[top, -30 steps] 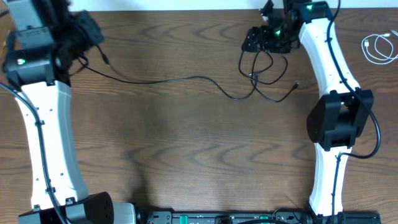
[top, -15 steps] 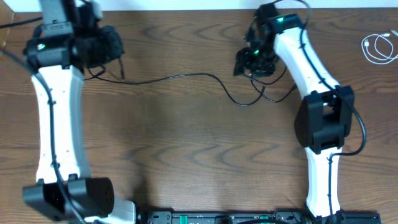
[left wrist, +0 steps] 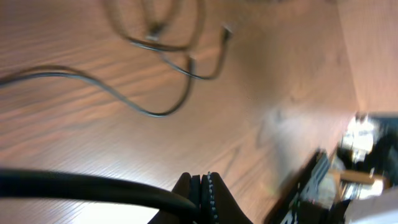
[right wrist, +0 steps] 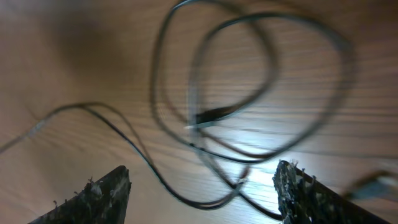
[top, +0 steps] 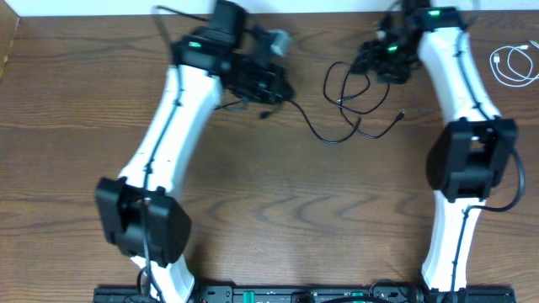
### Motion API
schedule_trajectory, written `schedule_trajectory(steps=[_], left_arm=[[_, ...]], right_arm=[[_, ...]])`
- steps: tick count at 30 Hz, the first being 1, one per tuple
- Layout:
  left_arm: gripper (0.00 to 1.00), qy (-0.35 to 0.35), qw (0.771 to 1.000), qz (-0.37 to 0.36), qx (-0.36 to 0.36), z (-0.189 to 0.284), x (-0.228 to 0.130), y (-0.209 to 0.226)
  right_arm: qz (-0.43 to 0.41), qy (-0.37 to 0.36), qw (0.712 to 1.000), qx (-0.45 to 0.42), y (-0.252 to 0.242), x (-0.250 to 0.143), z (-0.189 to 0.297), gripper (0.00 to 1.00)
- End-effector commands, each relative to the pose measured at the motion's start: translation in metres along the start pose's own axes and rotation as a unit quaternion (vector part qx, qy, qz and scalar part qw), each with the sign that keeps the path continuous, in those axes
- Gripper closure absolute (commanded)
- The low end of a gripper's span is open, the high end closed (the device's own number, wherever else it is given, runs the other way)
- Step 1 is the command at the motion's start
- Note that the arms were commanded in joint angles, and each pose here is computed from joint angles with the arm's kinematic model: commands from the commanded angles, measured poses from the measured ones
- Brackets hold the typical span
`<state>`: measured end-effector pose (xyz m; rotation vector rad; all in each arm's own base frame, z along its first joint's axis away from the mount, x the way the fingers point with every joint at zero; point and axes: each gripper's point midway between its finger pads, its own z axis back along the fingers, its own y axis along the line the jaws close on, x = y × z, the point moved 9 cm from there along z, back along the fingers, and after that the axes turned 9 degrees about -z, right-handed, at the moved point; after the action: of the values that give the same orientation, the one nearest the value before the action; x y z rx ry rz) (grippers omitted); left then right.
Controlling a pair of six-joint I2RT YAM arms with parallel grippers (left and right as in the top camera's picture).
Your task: Untangle cables
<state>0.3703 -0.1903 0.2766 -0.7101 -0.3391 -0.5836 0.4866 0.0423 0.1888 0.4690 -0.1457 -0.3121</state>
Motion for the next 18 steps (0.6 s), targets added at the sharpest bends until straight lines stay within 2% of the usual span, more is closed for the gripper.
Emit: schedule_trajectory(steps=[1, 7, 8, 9, 10, 11, 12, 13, 14, 18], left_arm=[[0.93, 0.038, 0.998, -0.048, -0.010, -0.038, -0.002, -0.013], [0.92, 0.083, 0.992, -0.086, -0.042, -0.119, -0.010, -0.030], [0.83, 0.089, 0.990, -0.094, -0.047, -0.134, -0.012, -0.033], [0.68, 0.093, 0.989, -0.100, -0.051, -0.142, -0.014, -0.036], [0.52, 0.097, 0.988, -0.105, -0.054, -0.152, -0.016, -0.038], [0.30, 0.100, 0.987, -0.109, -0.057, -0.157, -0.017, -0.041], [0.14, 0.102, 0.986, -0.114, -0.059, -0.162, -0.018, -0.044], [0.08, 0.104, 0.986, -0.116, -0.060, -0.164, -0.019, -0.046], [0.06, 0.105, 0.986, -0.119, -0.059, -0.166, -0.020, -0.048], [0.05, 0.098, 0.985, -0.126, -0.060, -0.161, -0.017, -0.054]], right_arm=[[-0.007, -0.010, 0.999, 0.032, -0.006, 0.007, 0.020, 0.29], [-0.015, -0.009, 0.999, 0.028, -0.020, 0.009, 0.026, 0.29], [-0.012, -0.009, 1.000, 0.028, -0.020, 0.009, 0.026, 0.29], [-0.010, -0.008, 1.000, 0.028, -0.019, 0.009, 0.026, 0.28], [-0.006, -0.008, 1.000, 0.027, -0.019, 0.009, 0.026, 0.28], [-0.003, -0.008, 1.000, 0.027, -0.018, 0.008, 0.025, 0.27], [-0.002, -0.008, 1.000, 0.027, -0.018, 0.008, 0.025, 0.27], [-0.001, -0.008, 1.000, 0.027, -0.018, 0.008, 0.025, 0.27], [-0.001, -0.008, 1.000, 0.027, -0.018, 0.008, 0.025, 0.26], [0.014, -0.011, 0.999, 0.030, -0.013, 0.008, 0.023, 0.25]])
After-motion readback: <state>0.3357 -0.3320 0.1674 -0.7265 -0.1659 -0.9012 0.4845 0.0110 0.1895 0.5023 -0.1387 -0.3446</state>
